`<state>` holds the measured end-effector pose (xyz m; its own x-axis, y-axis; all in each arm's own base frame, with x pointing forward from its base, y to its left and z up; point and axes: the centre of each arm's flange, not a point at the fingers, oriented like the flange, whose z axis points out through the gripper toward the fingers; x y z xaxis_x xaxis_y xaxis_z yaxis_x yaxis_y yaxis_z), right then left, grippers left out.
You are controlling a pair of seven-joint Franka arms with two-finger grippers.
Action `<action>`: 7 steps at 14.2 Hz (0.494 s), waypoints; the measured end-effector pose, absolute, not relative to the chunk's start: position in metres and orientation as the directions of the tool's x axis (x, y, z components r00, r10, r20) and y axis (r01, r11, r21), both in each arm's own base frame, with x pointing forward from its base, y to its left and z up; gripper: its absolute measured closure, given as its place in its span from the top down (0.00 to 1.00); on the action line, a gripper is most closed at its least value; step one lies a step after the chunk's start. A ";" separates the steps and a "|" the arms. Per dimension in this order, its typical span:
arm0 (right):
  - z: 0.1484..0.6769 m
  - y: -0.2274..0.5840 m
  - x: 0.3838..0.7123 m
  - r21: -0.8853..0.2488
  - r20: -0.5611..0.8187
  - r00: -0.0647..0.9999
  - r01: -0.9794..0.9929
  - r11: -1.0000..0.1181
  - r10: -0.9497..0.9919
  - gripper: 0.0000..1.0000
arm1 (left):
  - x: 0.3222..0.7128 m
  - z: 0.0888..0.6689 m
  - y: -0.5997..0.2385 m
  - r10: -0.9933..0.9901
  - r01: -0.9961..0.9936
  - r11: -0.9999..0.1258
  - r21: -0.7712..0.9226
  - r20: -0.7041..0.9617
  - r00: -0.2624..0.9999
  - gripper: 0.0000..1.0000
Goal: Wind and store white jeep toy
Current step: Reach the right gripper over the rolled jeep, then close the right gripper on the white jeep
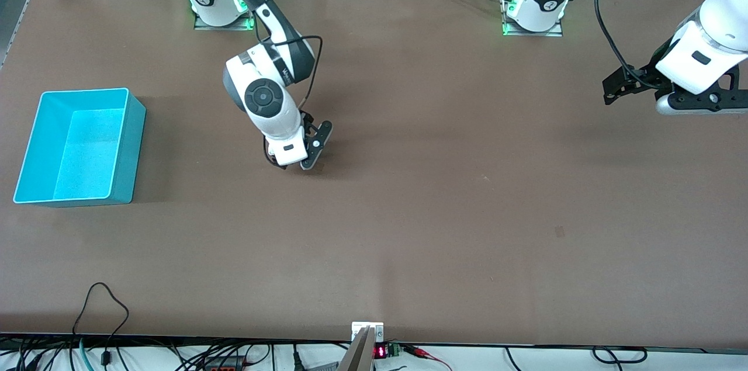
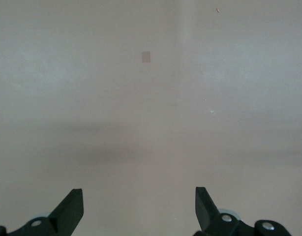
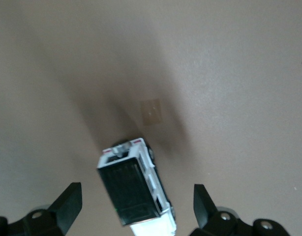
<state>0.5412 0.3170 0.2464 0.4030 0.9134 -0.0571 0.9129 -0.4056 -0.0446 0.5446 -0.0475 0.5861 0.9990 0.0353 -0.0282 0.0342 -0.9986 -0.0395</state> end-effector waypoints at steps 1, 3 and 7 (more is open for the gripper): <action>0.240 0.309 0.541 -0.040 -0.048 0.392 0.918 -0.394 0.919 1.00 | 0.545 0.586 -0.048 0.035 0.034 -0.999 -0.039 -0.028 0.999 1.00; 0.228 0.297 0.539 -0.033 -0.034 0.380 0.924 -0.381 0.924 1.00 | 0.545 0.586 -0.048 0.035 0.034 -0.999 -0.040 -0.028 0.999 1.00; 0.215 0.293 0.530 -0.026 -0.022 0.370 0.929 -0.370 0.929 1.00 | 0.544 0.587 -0.048 0.035 0.034 -0.999 -0.040 -0.029 0.999 1.00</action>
<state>0.5299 0.2928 0.2146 0.3696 0.9289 -0.0219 0.9286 -0.3701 -0.0264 0.5444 -0.0477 0.5865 0.9990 0.0351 -0.0292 0.0339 -0.9986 -0.0396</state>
